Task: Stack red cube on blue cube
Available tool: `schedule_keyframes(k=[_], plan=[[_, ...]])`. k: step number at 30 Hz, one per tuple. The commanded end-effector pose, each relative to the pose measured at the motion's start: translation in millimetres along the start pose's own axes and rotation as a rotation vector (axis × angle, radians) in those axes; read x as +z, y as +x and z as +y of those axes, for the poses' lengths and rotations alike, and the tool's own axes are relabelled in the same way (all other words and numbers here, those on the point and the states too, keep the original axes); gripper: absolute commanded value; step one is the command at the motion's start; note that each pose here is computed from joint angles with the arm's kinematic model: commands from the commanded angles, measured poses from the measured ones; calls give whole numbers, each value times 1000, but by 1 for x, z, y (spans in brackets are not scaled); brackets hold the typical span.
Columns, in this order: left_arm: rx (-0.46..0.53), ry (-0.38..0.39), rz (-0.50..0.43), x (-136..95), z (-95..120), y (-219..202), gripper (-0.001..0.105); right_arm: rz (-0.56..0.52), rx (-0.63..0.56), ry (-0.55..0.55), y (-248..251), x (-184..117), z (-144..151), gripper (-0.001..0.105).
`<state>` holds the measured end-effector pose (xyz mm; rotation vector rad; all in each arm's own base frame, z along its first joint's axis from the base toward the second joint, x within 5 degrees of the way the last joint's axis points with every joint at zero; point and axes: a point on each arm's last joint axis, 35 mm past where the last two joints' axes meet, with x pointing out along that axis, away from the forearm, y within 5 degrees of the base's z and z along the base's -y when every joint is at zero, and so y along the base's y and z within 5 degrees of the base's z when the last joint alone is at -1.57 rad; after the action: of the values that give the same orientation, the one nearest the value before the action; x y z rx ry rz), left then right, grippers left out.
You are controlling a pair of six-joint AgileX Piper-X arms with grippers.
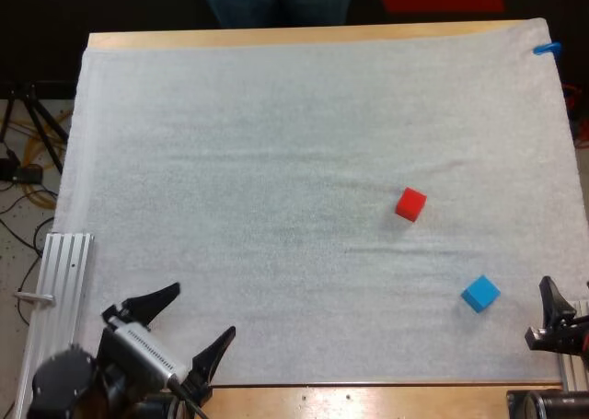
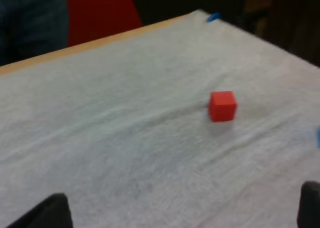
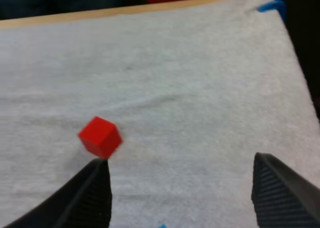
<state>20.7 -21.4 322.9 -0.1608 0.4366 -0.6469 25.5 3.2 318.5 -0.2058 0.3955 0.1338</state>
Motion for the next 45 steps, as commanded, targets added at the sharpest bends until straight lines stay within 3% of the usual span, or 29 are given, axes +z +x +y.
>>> schedule_keyframes(k=[1, 13, 19, 28, 35, 45], plan=[[-44, -3, 16, 7, 0, 2, 87, -1, 30, -12, -1, 6, 0, 59], [-250, 121, 173, 57, -8, 23, 87, 79, 161, -32, -3, 44, -5, 59], [-246, 144, 229, 61, -8, 36, 87, 136, 194, -49, 0, 59, -8, 59], [-181, 153, 231, 61, -6, 38, 87, 182, 249, -67, 22, 79, -14, 59], [-181, 154, 229, 61, -6, 38, 87, 223, 331, -103, 56, 94, -12, 68], [-181, 154, 229, 61, -6, 38, 87, 392, 381, -299, 132, 122, 21, 67]])
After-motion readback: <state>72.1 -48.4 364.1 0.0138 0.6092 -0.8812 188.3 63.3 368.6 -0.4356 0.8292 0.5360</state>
